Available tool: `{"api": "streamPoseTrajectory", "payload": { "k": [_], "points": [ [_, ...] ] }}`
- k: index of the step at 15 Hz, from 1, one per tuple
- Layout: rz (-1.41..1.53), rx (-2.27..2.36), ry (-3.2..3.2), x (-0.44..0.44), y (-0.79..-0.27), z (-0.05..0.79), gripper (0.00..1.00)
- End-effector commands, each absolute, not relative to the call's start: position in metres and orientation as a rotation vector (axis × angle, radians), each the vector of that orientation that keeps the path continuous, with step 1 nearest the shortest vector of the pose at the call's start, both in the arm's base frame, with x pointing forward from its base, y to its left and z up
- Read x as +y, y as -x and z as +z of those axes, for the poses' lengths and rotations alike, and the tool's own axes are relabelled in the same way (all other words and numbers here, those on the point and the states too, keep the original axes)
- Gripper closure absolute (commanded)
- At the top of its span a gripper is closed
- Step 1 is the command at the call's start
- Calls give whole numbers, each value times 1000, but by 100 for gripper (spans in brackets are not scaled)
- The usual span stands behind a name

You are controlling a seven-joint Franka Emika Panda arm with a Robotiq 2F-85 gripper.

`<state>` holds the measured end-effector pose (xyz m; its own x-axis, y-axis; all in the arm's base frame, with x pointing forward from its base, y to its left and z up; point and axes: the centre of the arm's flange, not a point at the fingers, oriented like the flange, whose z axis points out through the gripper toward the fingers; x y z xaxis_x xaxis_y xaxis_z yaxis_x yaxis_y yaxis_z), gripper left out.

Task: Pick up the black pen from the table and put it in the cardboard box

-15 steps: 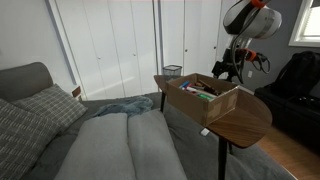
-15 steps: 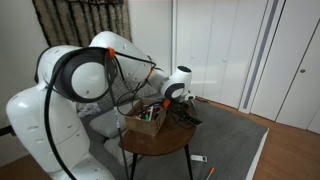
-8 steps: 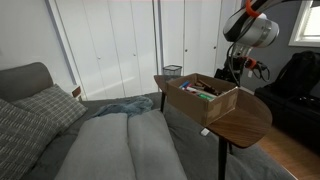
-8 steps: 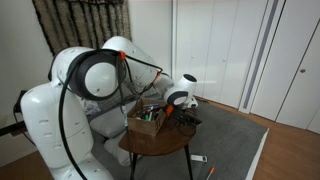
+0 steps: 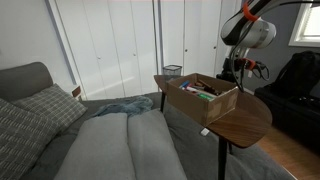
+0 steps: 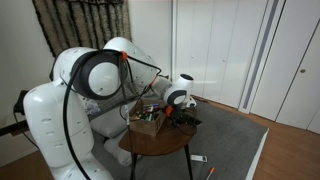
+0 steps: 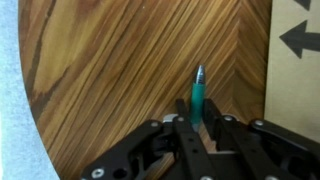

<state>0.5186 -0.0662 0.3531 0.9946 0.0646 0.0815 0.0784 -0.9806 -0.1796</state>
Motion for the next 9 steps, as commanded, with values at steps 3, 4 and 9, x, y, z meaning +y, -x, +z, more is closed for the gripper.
{"api": "streamPoseTrajectory", "payload": {
  "k": [3, 4, 9],
  "points": [
    [61, -244, 3095, -42, -522, 359, 97],
    [86, -269, 3115, -39, -520, 363, 97],
    [16, -486, 3174, -39, -476, 437, 97]
  ]
}}
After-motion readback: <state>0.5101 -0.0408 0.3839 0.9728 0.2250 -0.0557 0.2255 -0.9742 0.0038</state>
